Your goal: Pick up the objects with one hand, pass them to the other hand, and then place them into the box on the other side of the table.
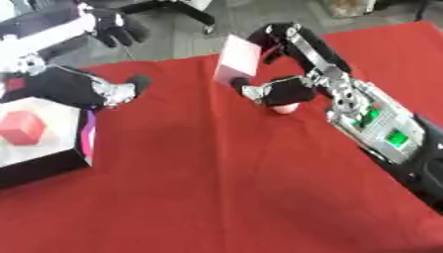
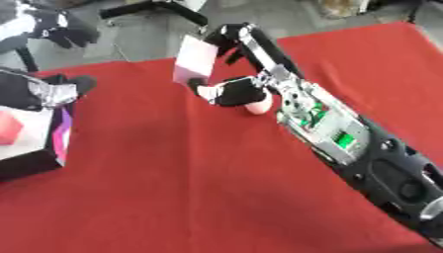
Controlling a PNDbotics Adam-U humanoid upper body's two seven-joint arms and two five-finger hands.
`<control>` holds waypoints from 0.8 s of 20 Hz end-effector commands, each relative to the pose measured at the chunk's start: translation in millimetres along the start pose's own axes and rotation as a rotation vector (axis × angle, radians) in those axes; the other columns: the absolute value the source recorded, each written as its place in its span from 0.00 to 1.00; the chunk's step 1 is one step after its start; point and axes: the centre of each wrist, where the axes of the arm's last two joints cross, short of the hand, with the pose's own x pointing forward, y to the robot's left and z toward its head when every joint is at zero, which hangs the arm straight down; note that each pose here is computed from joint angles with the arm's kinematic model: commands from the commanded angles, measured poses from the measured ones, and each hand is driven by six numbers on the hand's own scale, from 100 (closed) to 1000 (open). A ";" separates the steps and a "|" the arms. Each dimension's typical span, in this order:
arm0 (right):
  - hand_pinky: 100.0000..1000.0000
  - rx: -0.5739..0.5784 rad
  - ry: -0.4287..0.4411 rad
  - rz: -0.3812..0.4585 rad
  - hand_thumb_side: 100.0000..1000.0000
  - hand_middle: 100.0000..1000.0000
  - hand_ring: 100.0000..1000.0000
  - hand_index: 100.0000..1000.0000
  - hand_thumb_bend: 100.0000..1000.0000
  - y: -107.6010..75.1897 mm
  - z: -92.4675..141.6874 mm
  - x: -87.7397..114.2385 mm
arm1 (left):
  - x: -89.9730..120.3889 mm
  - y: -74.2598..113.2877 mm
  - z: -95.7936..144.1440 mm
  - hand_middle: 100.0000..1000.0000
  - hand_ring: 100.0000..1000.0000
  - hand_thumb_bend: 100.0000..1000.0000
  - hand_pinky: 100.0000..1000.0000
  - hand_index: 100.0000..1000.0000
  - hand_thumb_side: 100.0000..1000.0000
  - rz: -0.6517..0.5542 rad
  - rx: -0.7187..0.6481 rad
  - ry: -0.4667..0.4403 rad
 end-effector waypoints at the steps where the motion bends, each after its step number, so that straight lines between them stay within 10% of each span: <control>1: 0.61 -0.011 -0.038 0.023 0.00 0.39 0.66 0.50 0.00 -2.5 -2.0 8.2 | 5.5 6.0 -5.3 0.75 0.79 0.28 0.80 0.85 0.28 -0.055 0.014 -0.011; 16: 0.63 0.040 -0.130 0.097 0.00 0.40 0.66 0.51 0.00 10.8 -1.4 12.0 | 18.2 -6.8 -29.2 0.75 0.79 0.35 0.80 0.84 0.25 -0.150 0.047 -0.038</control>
